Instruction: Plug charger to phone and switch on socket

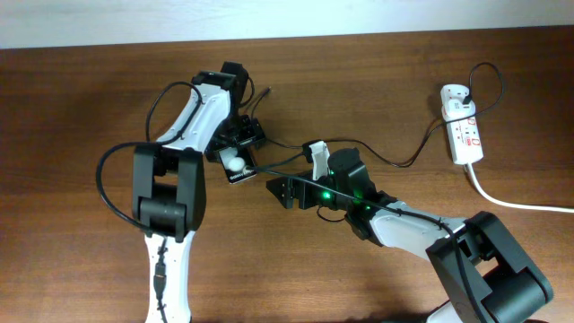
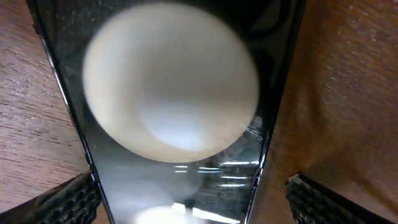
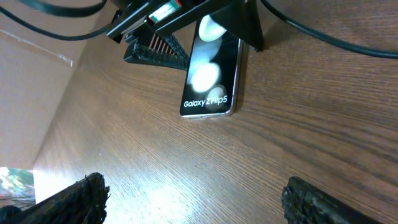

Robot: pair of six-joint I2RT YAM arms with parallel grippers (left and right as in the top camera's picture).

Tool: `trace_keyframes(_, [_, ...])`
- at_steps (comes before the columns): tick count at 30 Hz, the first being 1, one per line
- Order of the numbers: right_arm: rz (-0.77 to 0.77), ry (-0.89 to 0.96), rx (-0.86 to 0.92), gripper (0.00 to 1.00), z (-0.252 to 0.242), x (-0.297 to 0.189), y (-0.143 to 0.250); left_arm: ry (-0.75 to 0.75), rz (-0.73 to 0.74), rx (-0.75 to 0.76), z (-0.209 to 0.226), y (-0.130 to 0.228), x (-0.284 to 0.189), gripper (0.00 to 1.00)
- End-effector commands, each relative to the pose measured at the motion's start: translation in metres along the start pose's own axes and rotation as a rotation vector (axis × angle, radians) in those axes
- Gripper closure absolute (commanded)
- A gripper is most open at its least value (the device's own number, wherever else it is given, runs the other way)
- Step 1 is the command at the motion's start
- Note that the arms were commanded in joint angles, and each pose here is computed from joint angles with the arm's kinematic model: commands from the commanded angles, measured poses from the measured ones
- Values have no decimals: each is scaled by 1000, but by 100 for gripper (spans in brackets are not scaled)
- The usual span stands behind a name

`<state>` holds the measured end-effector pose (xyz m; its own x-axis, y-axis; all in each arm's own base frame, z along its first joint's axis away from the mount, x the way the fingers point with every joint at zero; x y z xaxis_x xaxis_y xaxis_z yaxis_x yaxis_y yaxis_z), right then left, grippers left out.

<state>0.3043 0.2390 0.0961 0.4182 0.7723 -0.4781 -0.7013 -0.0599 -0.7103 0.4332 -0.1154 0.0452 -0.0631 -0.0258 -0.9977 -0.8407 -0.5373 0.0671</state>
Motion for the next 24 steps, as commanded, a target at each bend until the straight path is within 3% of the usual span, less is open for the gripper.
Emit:
trace_keyframes(1, [-5, -11, -16, 7, 0, 2, -5, -172, 87, 32, 30, 16, 77, 6])
trace_keyframes(5, [-5, -11, -15, 7, 0, 2, -5, -188, 94, 25, 40, 20, 91, 16])
trace_keyframes(11, [-6, -11, -16, 7, 0, 2, -5, -190, 102, 4, 47, 15, 91, 39])
trace_keyframes(15, [-6, -11, -16, 7, 0, 2, -5, -152, 139, -3, 42, 19, 91, 60])
trace_keyframes(17, [-6, -11, -16, 7, 0, 2, -5, -120, 156, -12, 39, 18, 88, 84])
trace_keyframes(20, [-5, -11, -16, 6, 0, 2, -5, -40, 211, -30, 29, 19, 79, 100])
trace_keyframes(24, [-9, 34, -13, 6, -5, 2, -4, 103, 323, -63, 14, 22, 63, 100])
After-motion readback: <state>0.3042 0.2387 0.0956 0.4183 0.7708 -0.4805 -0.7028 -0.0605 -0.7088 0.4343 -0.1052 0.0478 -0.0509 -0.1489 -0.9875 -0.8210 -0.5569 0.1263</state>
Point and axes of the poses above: each gripper's point midway between its finger pads, its own x axis out along the fingers, its own z axis along the line the jaws close on, y = z × x, the point moved 5 cm from there along -x, back along the fingers, and after that the axes turned 13 degrees about -x, right-handed, at the moved point
